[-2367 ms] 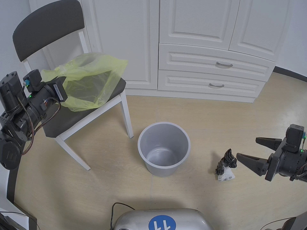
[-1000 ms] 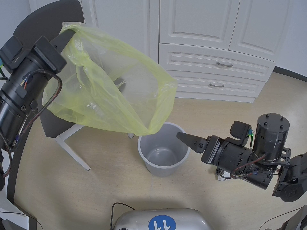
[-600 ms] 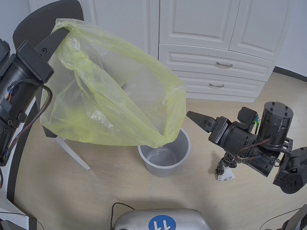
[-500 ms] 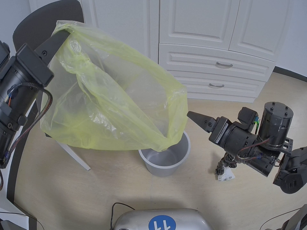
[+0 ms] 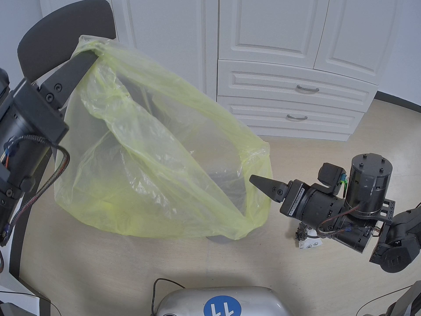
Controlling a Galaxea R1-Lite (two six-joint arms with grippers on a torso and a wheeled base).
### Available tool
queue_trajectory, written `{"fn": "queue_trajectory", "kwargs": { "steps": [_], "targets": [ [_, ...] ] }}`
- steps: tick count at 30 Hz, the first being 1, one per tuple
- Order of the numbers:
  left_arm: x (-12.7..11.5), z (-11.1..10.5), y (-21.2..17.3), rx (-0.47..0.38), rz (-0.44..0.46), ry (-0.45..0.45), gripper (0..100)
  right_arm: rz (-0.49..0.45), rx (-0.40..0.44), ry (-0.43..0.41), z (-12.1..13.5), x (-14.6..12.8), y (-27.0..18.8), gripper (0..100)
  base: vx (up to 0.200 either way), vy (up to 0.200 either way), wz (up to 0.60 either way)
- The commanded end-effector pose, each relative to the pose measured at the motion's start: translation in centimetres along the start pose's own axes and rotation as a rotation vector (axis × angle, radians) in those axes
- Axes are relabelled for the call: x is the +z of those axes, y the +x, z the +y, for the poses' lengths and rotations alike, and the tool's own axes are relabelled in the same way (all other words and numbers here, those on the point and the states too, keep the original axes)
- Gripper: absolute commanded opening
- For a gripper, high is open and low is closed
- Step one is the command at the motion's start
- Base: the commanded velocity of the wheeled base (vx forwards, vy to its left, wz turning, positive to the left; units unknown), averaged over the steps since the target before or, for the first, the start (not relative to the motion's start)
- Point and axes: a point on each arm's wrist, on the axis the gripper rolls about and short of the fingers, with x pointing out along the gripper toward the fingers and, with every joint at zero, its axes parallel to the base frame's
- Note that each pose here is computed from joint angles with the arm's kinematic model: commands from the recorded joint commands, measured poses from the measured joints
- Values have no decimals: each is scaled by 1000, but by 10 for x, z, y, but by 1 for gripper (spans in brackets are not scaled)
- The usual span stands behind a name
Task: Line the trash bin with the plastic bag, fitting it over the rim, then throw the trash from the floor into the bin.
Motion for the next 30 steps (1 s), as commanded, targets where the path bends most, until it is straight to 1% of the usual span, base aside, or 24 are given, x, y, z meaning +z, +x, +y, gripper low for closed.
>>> {"fn": "queue_trajectory", "kwargs": {
  "steps": [1,2,3,4,6,8,11,22,30],
  "targets": [
    [6,-2,-16,-68,-1,-5,0,19,-25,-9,-5,-2,0,100,0,0,0],
    [6,-2,-21,-103,4,-5,0,33,-39,-16,-6,-2,-1,100,0,0,0],
    [7,-2,-22,-109,3,-5,0,35,-40,-18,-6,-2,-1,100,0,0,0],
    [7,-3,-31,-168,16,-6,0,63,-58,-33,-9,-1,-3,100,0,0,0],
    [7,-2,-42,-227,33,-1,0,90,-69,-47,-10,3,-10,100,0,0,0],
    [7,-2,-50,-285,48,-1,0,114,-58,-52,-10,7,-17,100,0,0,0],
    [5,-1,-57,-337,66,5,0,127,-25,-46,-7,14,-27,100,0,0,0],
    [6,-1,-58,-347,62,6,0,148,-33,-81,-11,10,-31,100,0,0,0],
    [6,-1,-59,-352,60,6,0,163,-35,-133,-14,6,-37,100,0,0,0]
  ]
}}
